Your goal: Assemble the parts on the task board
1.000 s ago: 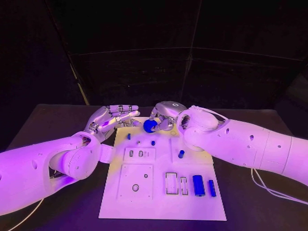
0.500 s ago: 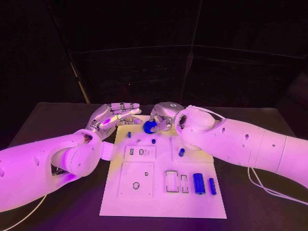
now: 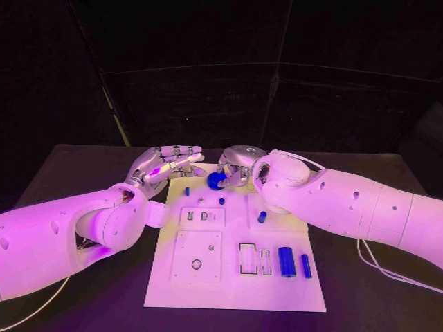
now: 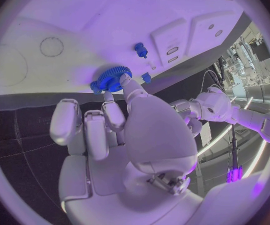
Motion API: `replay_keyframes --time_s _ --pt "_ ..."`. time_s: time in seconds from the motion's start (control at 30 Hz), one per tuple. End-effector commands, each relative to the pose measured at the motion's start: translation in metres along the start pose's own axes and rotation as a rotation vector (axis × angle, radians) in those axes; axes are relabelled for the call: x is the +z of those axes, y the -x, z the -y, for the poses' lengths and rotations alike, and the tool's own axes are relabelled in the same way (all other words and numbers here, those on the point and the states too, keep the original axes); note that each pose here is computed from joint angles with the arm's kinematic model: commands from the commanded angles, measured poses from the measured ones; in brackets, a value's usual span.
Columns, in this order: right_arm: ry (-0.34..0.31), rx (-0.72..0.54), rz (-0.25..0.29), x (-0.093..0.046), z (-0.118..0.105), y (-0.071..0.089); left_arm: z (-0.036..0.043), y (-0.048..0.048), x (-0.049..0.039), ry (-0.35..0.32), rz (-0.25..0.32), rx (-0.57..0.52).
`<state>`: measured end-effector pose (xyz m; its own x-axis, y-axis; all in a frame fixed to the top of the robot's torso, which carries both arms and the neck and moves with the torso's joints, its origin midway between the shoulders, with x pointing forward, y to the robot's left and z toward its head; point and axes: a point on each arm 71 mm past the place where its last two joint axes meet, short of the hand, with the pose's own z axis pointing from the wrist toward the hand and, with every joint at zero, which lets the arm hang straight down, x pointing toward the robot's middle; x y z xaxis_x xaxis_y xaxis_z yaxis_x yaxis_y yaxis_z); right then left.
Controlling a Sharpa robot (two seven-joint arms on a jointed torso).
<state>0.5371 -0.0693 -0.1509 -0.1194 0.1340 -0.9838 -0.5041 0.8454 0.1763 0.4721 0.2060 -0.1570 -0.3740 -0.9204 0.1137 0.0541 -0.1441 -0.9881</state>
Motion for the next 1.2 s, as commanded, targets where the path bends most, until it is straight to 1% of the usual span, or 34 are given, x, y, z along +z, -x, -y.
replay_keyframes --time_s 0.03,0.27,0.4,0.6,0.8,0.87,1.0,1.03,1.1,1.13,1.2 --pt "-0.008 -0.007 0.006 0.0 0.001 0.002 0.001 -0.0013 0.0005 -0.003 -0.013 -0.011" --pt "-0.01 0.006 -0.013 0.0 0.002 0.0 0.001 -0.0007 0.0003 -0.001 -0.01 -0.01" --pt "0.002 0.013 -0.04 0.0 0.003 -0.002 0.0009 -0.0001 0.0003 0.001 -0.006 -0.013" --pt "0.01 0.013 -0.065 -0.001 0.003 -0.004 0.0009 0.0 0.0002 0.002 -0.005 -0.015" --pt "0.009 0.014 -0.066 -0.002 0.004 -0.004 0.001 0.0 0.0001 0.002 -0.005 -0.015" --pt "0.008 0.018 -0.045 -0.003 0.005 -0.002 0.0011 -0.0001 0.0001 0.002 -0.005 -0.016" --pt "0.019 0.064 0.061 -0.01 0.014 0.007 0.0013 0.0011 -0.0003 0.002 -0.003 -0.015" --pt "0.028 0.089 0.094 -0.013 0.017 0.01 0.0014 0.0017 -0.0004 0.001 -0.002 -0.014" --pt "0.045 0.135 0.137 -0.02 0.023 0.015 0.0016 0.0025 -0.0007 0.001 0.0 -0.013" --pt "0.054 0.162 0.155 -0.024 0.027 0.017 0.0017 0.0029 -0.0009 0.0 0.0 -0.013" --pt "0.061 0.212 0.174 -0.032 0.036 0.021 0.0019 0.0038 -0.0012 0.0 0.002 -0.013"
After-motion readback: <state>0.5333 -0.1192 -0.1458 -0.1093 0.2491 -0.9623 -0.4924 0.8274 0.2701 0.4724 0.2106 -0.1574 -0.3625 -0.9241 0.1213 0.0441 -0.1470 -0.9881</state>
